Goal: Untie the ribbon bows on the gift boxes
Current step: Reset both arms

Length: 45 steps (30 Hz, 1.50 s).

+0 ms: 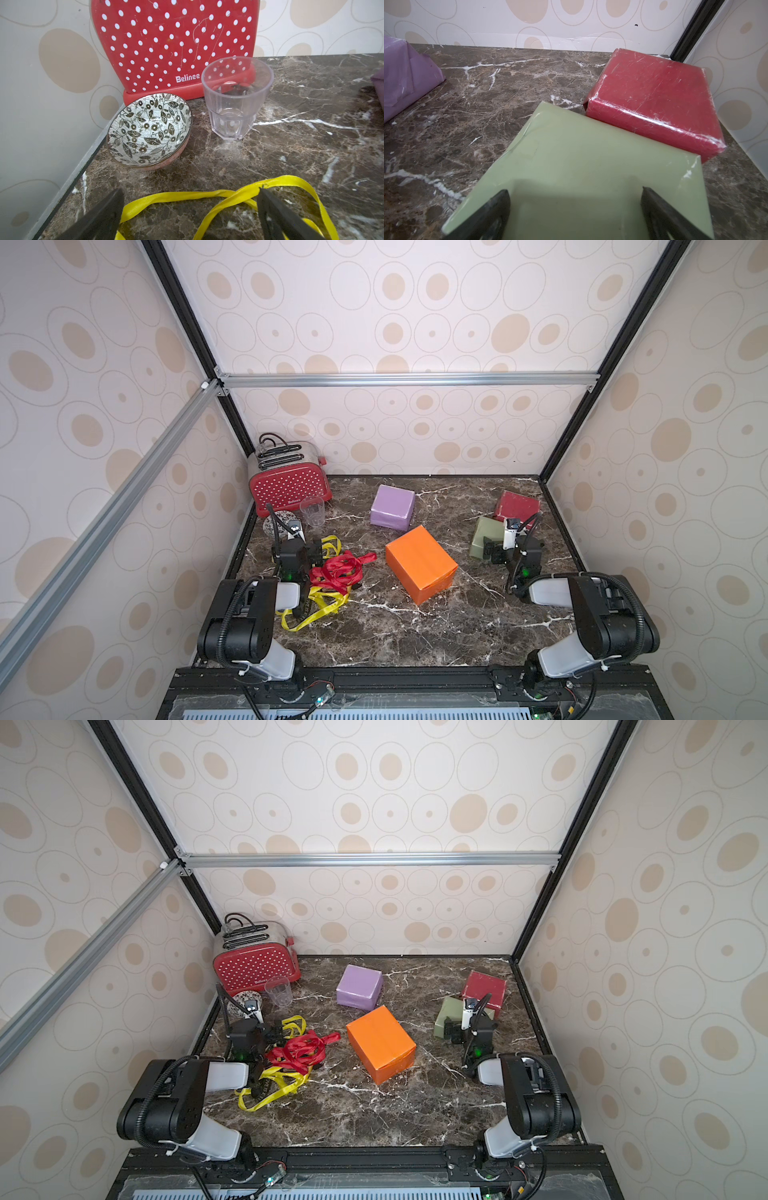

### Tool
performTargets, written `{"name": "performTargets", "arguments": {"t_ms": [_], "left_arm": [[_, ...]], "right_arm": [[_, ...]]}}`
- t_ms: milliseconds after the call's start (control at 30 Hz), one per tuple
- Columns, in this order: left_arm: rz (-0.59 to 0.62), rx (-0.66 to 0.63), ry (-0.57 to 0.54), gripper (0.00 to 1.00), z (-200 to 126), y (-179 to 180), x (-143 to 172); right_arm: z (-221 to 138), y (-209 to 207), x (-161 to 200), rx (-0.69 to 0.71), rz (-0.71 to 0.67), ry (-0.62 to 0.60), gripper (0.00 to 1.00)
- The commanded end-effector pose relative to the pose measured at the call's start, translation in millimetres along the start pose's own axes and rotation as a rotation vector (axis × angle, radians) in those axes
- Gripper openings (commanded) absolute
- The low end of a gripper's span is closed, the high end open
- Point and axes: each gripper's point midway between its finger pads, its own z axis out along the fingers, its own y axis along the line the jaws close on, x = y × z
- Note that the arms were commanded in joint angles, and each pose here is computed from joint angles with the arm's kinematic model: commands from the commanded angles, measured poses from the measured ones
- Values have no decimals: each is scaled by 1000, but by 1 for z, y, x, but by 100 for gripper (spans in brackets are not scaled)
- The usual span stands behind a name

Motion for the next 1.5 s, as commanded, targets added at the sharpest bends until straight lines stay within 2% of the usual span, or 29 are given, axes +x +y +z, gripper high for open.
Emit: {"name": "performTargets", "arguments": {"t_ms": [0,1033,1467], "left_arm": [[-10,-16,-15,99,3,3,-8],[-9,-16,-12,99,3,3,-7],[-26,26,-4,99,6,3,-7]], "right_arm": [[-1,-1,3,5,0,9,100],[-1,-1,3,5,0,10,100],[-1,-1,3,4,0,9,100]]}}
